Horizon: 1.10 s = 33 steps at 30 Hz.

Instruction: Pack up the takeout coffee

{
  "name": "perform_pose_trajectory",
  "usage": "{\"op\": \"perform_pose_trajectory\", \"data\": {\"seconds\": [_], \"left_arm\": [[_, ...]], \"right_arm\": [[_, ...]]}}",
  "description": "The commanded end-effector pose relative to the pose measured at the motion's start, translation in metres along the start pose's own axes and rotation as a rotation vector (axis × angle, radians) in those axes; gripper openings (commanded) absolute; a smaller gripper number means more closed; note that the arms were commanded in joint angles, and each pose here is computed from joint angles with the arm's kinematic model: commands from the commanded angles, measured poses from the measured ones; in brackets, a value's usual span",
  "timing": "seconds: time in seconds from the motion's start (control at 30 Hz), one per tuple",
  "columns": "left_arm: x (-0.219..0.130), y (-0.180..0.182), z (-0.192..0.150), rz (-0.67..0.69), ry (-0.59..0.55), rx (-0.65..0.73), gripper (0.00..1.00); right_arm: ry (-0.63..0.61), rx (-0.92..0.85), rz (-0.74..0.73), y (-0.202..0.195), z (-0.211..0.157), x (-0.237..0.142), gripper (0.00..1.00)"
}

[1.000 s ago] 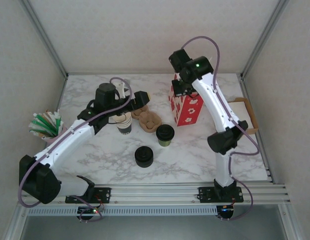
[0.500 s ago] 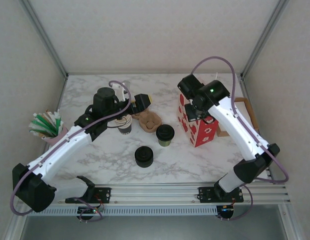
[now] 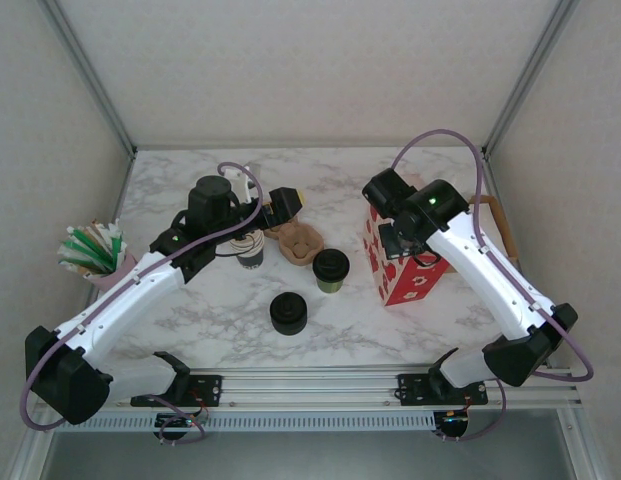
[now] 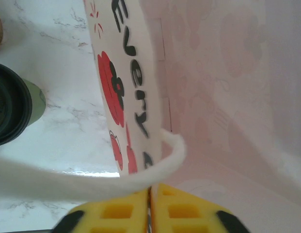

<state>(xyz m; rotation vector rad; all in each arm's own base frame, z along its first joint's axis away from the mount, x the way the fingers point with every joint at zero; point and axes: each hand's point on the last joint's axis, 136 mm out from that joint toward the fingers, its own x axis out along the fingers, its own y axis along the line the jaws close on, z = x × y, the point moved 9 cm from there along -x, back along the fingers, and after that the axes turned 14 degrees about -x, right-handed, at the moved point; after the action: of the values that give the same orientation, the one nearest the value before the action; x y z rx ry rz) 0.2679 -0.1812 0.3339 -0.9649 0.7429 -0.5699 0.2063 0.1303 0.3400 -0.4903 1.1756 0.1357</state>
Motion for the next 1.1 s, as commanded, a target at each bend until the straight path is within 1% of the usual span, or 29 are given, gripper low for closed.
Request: {"op": "perform_pose_trajectory", "data": {"seconds": [0.0, 0.17, 0.23, 0.3, 0.33, 0.47, 0.53, 0.63, 0.7, 0.77, 0.87, 0.97, 1.07], "left_arm": [[0.001, -0.005, 0.0, -0.019, -0.017, -0.003, 1.0], [-0.005, -0.01, 0.001, -0.014, -0.029, 0.001, 1.0], [-0.008, -0.011, 0.001, -0.008, -0.033, 0.005, 1.0], [-0.012, -0.013, 0.001, -0.004, -0.038, 0.009, 1.0], [-0.014, -0.014, 0.001, -0.001, -0.043, 0.011, 1.0], [-0.025, -0.018, 0.003, 0.004, -0.083, 0.03, 1.0], [-0.031, -0.021, 0.004, 0.005, -0.108, 0.039, 1.0], [-0.042, -0.028, 0.008, 0.011, -0.151, 0.058, 1.0], [-0.052, -0.034, 0.012, 0.023, -0.199, 0.071, 1.0], [-0.061, -0.037, 0.017, 0.058, -0.255, 0.075, 1.0], [-0.072, -0.038, 0.021, 0.11, -0.319, 0.102, 1.0], [-0.077, -0.034, 0.024, 0.154, -0.361, 0.128, 1.0], [-0.072, -0.023, 0.029, 0.188, -0.351, 0.132, 1.0]], "right_arm": [[-0.031, 0.016, -0.005, -0.002, -0.002, -0.008, 0.18], [-0.069, 0.038, -0.007, -0.011, -0.004, -0.025, 0.33], [-0.096, 0.058, 0.004, -0.015, -0.008, -0.035, 0.41], [-0.132, 0.078, 0.03, -0.019, -0.013, -0.045, 0.57], [-0.148, 0.086, 0.044, -0.02, -0.016, -0.049, 0.62], [-0.219, 0.101, 0.115, -0.025, -0.025, -0.067, 0.89], [-0.258, 0.099, 0.159, -0.026, -0.027, -0.075, 0.99], [-0.316, 0.074, 0.259, -0.023, -0.025, -0.09, 0.99], [-0.371, 0.081, 0.319, -0.022, -0.021, -0.101, 0.99], [-0.42, 0.097, 0.375, -0.021, -0.016, -0.111, 0.99], [-0.501, 0.057, 0.511, -0.013, -0.005, -0.126, 0.99], [-0.52, 0.035, 0.613, 0.0, 0.016, -0.131, 0.99], [-0.516, -0.022, 0.61, 0.019, 0.038, -0.128, 0.99]]}}
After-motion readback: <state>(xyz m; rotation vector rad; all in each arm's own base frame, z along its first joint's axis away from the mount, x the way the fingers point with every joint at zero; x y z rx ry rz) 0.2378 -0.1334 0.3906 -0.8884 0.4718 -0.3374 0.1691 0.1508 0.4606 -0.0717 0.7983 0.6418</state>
